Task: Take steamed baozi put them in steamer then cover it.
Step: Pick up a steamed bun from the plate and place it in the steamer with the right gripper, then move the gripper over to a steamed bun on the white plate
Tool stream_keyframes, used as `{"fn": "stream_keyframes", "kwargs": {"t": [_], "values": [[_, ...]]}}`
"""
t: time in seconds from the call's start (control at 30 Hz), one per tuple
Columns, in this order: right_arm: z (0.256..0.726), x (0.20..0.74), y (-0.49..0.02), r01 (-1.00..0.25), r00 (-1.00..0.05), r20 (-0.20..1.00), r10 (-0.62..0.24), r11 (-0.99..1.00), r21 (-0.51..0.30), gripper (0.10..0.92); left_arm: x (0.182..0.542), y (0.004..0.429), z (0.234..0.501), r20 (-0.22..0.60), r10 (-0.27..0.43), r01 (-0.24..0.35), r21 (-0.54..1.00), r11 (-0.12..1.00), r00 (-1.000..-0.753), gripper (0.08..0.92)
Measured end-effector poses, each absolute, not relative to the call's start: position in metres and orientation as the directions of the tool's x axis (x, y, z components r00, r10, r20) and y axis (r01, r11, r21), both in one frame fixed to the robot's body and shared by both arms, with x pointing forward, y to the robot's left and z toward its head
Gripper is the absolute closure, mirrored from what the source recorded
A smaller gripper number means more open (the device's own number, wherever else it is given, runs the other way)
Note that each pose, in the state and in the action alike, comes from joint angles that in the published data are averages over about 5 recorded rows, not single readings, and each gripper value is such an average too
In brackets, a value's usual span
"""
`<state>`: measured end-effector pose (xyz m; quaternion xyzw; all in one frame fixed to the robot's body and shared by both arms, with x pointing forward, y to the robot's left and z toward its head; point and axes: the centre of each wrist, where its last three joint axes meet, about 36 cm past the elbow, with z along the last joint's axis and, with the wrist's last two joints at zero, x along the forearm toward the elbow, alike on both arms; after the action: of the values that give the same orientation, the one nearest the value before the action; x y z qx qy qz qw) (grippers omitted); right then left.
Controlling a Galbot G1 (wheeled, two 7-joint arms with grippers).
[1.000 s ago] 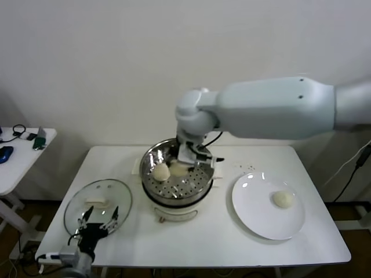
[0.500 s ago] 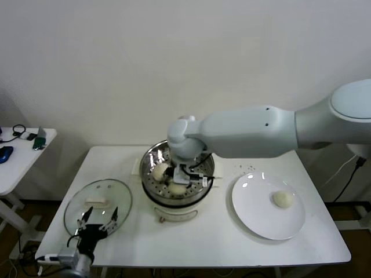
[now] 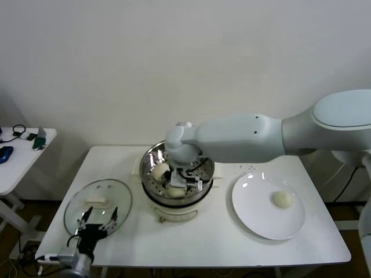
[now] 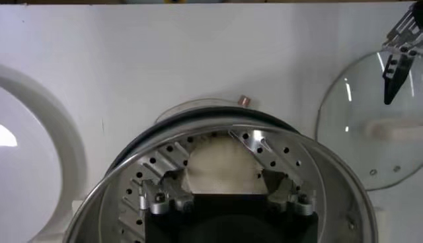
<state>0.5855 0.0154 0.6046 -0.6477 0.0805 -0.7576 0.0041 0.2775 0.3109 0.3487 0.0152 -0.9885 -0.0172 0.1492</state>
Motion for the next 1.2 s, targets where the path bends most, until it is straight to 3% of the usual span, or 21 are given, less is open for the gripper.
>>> {"fn": "stream_keyframes", "kwargs": {"t": [0.2,0.37,0.7,0.93,1.2], "values": [[0.626,0.601,0.01,-0.165,-0.135,0.986,-0.101,-0.978,-0.123,0.2,0.279,0.311,0.348,0.295,-0.037,-0.027,0.038,0.999,-0.955,0.177],[0.663,0.629,-0.014,-0.3,-0.118,0.99,-0.082,-0.947,-0.115,0.199,0.28,0.311,0.347,0.297,-0.036,-0.026,0.036,0.999,-0.954,0.177],[0.727,0.69,-0.15,-0.719,-0.092,0.991,-0.099,-0.682,-0.135,0.2,0.281,0.308,0.34,0.307,-0.026,-0.018,0.029,0.999,-0.951,0.177],[0.709,0.691,-0.271,-0.897,-0.087,0.991,-0.099,-0.424,-0.121,0.2,0.281,0.309,0.339,0.306,-0.03,-0.021,0.03,0.999,-0.952,0.177],[0.647,0.669,-0.369,-0.975,-0.091,0.993,-0.071,-0.195,-0.104,0.2,0.279,0.31,0.339,0.305,-0.034,-0.025,0.031,0.999,-0.952,0.177]]}}
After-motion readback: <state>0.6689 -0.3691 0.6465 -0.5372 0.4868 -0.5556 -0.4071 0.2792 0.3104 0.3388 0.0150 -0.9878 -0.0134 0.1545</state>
